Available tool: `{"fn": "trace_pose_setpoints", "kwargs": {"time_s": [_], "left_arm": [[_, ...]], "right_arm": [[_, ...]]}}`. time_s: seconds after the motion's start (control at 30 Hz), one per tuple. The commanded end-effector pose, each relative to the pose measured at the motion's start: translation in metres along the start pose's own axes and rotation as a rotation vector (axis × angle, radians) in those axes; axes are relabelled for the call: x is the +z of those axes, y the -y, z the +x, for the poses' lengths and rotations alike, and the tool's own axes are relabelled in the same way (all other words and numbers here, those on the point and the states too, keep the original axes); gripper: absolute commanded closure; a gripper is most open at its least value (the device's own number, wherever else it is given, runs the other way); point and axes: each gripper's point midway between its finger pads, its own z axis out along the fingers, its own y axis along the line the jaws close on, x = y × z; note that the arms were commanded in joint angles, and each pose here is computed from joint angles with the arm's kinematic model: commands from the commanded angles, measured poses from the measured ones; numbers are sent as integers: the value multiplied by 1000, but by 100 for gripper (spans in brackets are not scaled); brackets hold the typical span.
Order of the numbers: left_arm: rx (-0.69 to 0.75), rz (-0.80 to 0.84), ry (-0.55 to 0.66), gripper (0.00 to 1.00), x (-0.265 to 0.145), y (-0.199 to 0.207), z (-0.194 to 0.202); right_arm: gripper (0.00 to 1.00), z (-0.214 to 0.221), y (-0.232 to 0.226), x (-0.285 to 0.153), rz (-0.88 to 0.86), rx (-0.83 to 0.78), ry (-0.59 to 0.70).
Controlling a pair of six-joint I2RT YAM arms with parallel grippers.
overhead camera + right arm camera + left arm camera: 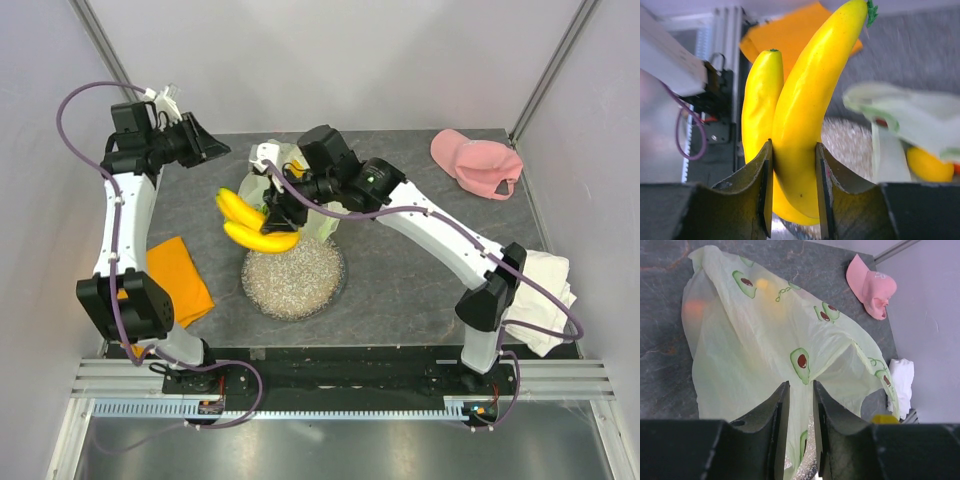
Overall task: Take the fake fruits out of the plastic bag
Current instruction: Take out the fake fruit from the plastic bag, then place the fake fruit on the plate.
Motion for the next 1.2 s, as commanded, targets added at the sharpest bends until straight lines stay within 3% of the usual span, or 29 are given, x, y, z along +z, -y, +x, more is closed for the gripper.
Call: {"fn": "trace_pose_setpoints", "kwargs": {"time_s": [0.0,0.27,0.5,0.63,0.77,1.17], "left_arm": [[165,-32,131,64,-43,39,-32],[274,-62,241,58,-88,72,-40],[358,-102,271,52,-105,75,-35],[359,-107,274,51,-107,75,-32],[342,-93,257,50,-104,74,-25],[285,-100,218,50,-94,60,-8]], "right_arm": [[80,-56,-47,-23,-81,-79,121],[81,2,-66,2,-117,25,-26],[83,69,-67,26,-216,-17,-217],[84,106,-66,47,-262,80,-332],[84,141,-50,68,-97,191,-397],[94,147,5,111,228,548,-344]]}}
